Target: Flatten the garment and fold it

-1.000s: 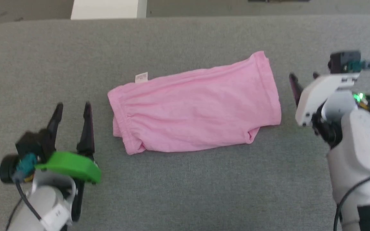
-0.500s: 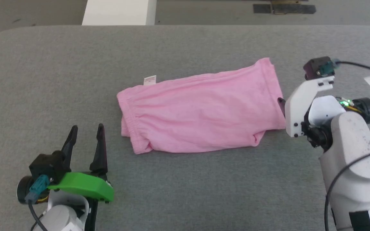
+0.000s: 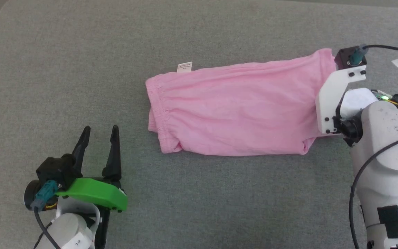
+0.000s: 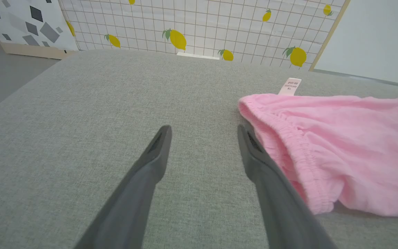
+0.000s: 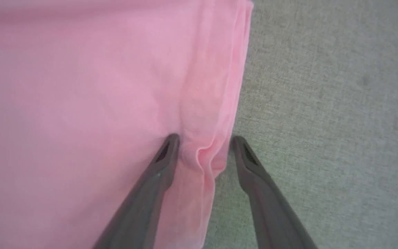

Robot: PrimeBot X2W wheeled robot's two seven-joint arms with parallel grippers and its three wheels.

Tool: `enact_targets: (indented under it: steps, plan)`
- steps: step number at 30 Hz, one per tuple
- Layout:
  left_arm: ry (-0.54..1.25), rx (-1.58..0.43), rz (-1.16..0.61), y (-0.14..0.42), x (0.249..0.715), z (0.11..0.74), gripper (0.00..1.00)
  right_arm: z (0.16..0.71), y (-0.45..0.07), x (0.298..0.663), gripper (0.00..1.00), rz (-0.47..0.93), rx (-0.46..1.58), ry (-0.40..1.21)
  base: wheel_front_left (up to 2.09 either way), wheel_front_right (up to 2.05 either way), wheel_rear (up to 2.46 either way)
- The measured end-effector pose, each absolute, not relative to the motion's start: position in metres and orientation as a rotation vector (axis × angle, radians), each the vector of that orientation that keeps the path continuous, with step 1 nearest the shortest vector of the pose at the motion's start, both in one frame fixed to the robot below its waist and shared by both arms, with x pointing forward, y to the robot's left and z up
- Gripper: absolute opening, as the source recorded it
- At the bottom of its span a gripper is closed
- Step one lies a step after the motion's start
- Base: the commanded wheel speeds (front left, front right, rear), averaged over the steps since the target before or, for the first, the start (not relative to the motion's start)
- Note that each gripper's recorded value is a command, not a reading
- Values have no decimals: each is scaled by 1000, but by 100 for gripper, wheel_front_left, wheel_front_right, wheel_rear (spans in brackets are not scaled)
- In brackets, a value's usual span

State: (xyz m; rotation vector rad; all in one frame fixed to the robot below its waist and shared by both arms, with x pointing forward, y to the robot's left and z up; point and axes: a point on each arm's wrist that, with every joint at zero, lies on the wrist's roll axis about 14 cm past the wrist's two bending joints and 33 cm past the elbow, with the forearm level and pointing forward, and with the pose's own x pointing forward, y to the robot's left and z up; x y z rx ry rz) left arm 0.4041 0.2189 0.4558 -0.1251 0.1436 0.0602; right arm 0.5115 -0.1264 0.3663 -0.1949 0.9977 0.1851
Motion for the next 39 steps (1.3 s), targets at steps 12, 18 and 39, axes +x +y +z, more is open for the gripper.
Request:
enact_targets:
  steps: [12, 18, 39]
  plan:
    - [453, -259, -121, 156, 418, 443, 100, 379, -126, 504, 0, 192, -148, 973, 0, 0, 0]
    - [607, -172, -182, 142, 437, 436, 100, 378, -129, 498, 0, 195, -141, 974, 0, 0, 0]
    - [890, -280, -275, 128, 429, 391, 0, 385, -130, 494, 0, 210, -66, 914, 0, 0, 0]
